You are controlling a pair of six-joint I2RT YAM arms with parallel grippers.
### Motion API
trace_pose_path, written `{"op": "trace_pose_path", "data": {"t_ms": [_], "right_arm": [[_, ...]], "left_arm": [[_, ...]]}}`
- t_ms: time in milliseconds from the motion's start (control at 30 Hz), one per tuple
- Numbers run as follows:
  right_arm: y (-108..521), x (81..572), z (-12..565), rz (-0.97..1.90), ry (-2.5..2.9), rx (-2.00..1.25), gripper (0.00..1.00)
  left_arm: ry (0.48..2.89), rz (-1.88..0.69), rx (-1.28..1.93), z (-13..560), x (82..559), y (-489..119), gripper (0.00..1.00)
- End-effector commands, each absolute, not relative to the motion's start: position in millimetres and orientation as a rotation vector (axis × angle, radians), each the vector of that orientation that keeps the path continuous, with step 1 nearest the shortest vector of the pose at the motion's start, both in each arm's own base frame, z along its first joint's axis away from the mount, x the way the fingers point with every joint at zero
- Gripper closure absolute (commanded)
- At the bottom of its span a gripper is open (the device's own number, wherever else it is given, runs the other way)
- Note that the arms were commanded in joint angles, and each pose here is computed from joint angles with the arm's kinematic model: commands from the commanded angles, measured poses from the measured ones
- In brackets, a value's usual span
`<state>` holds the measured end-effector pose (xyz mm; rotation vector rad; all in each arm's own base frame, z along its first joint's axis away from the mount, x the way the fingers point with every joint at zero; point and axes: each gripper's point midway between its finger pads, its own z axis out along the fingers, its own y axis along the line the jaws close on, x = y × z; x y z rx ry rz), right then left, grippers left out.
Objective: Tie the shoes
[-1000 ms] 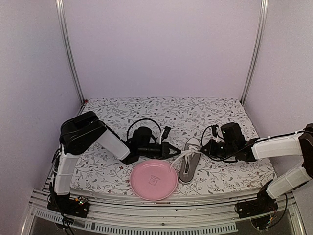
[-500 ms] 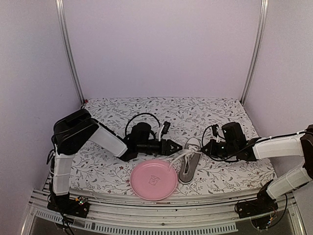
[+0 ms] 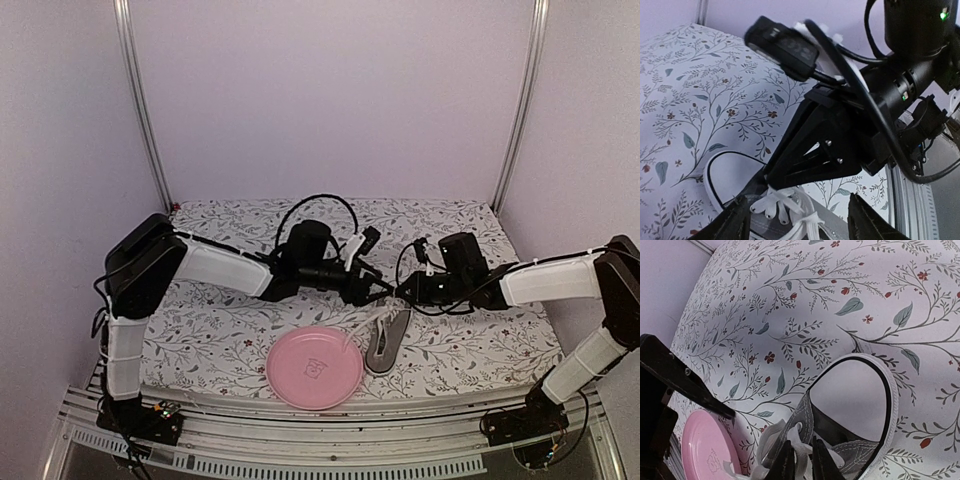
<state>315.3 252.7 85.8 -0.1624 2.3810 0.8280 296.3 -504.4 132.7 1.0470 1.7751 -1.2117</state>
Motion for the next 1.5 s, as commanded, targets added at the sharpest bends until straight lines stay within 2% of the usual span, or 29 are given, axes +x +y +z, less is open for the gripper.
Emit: {"op": "trace_pose_path", "data": {"t_ms": [0, 167, 267, 467, 533, 633, 833, 1133, 1300, 1467], "right_arm": [[261, 327, 94, 0.843, 2.347, -0.203, 0.82], [246, 325, 105, 0.839, 2.313, -0.15, 0.51], [232, 316, 107, 0.839, 2.307, -0.107, 0.33], [215, 293, 91, 0.871, 2.331, 0.008, 0.1], [218, 287, 84, 0.917, 2.346, 0.023, 0.08], [226, 287, 77, 0.976, 2.356, 0.022, 0.06], [245, 292, 70, 1.07, 2.352, -0.04, 0.06], [263, 300, 74, 1.142, 2.313, -0.131, 0.06], [266, 303, 76, 1.146, 2.304, -0.158, 0.06], [249, 302, 78, 1.055, 2.3, -0.117, 0.06]], "left_arm": [[1.792, -1.219, 1.303, 90, 270, -525, 0.34], [1.812, -1.23, 1.353, 75, 269, -530, 0.34], [1.858, -1.18, 1.272, 76, 279, -521, 0.33], [1.939, -1.241, 1.022, 95, 282, -492, 0.28], [1.98, -1.268, 0.96, 97, 278, -486, 0.18], [2.061, -1.31, 0.891, 90, 273, -481, 0.13], [2.095, -1.518, 0.844, 80, 244, -484, 0.13], [2.082, -1.654, 0.881, 75, 207, -509, 0.13], [2.088, -1.661, 0.877, 73, 202, -513, 0.13], [2.092, -1.535, 0.81, 86, 222, -487, 0.13]]}}
